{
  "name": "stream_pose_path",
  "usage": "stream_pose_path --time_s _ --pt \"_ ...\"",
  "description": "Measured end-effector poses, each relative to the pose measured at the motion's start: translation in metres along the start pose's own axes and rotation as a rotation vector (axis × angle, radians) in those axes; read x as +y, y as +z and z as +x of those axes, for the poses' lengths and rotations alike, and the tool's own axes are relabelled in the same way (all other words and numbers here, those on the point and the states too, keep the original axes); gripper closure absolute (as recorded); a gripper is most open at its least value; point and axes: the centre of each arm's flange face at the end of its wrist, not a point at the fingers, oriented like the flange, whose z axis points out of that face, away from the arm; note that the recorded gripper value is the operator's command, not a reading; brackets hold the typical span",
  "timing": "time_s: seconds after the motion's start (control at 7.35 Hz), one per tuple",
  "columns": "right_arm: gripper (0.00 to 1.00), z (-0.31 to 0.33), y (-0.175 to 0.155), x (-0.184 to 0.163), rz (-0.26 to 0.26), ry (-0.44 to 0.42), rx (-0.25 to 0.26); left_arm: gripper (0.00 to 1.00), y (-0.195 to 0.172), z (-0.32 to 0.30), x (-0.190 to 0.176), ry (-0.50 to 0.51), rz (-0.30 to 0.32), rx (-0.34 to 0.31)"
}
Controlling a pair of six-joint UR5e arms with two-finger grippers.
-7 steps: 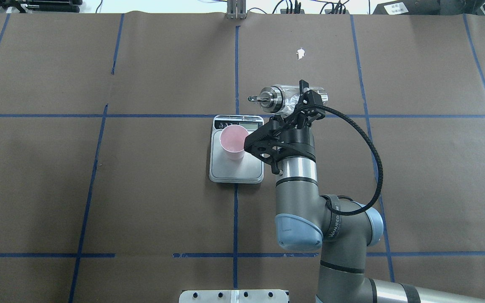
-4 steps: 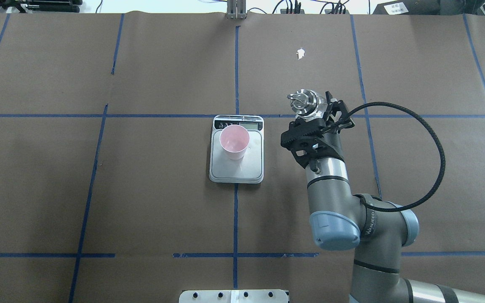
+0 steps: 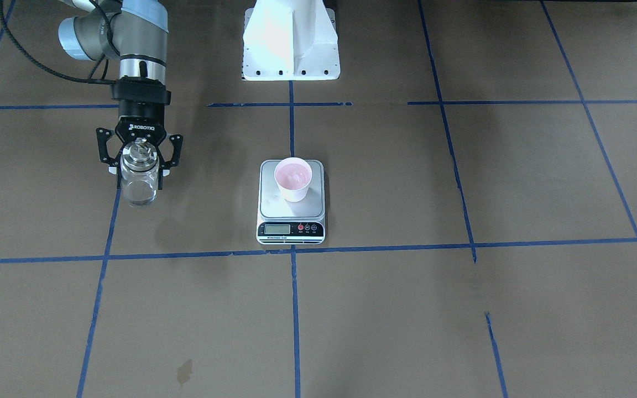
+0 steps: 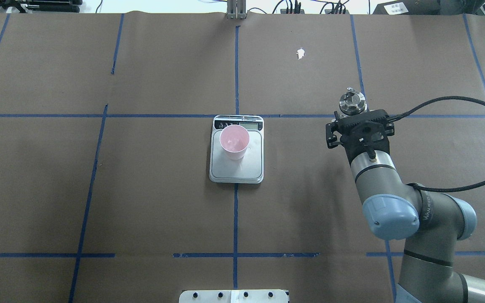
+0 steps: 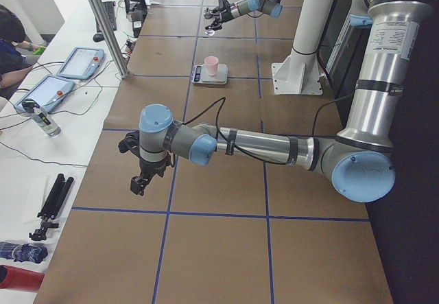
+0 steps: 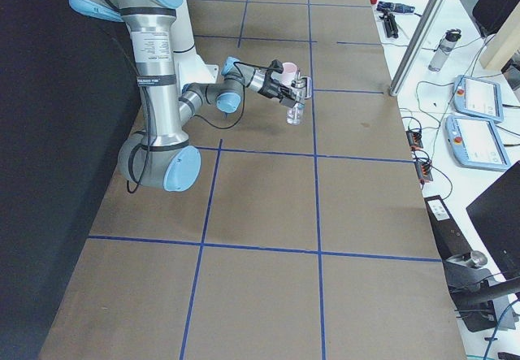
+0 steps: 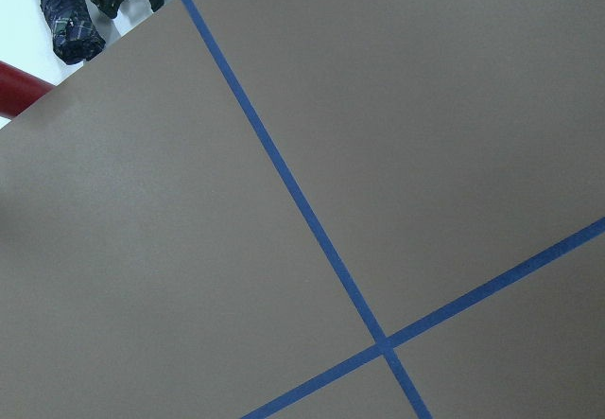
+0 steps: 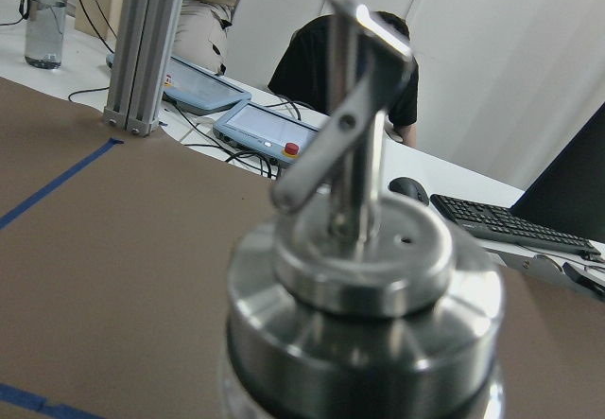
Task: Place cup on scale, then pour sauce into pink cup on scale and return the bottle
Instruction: 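Tilt the bottle upright and carry it back with the right gripper, then lower the bottle onto the table with the right gripper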
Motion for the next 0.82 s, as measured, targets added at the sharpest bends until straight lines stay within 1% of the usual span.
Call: stream_pose_path --time_s 0.14,0.27,0.41,0.54,0.82 --pt "1.00 0.015 0.000 0.004 -0.049 0.141 -0.009 0.00 -0.001 0.000 0.000 0.001 0.002 -0.001" --pt "1.00 0.028 0.002 0.008 -0.086 0.270 -0.001 0.00 -0.002 0.001 0.000 0.002 0.004 -0.003" --pt "1.00 0.038 0.007 0.011 -0.094 0.328 0.019 0.00 -0.003 0.001 0.000 0.002 0.004 -0.005" --pt "1.00 0.048 0.013 0.014 -0.090 0.346 0.045 0.00 -0.003 0.001 0.000 0.002 0.005 -0.006" --pt "1.00 0.062 0.030 0.024 -0.087 0.340 0.095 0.00 -0.005 0.001 -0.002 0.005 0.009 -0.008"
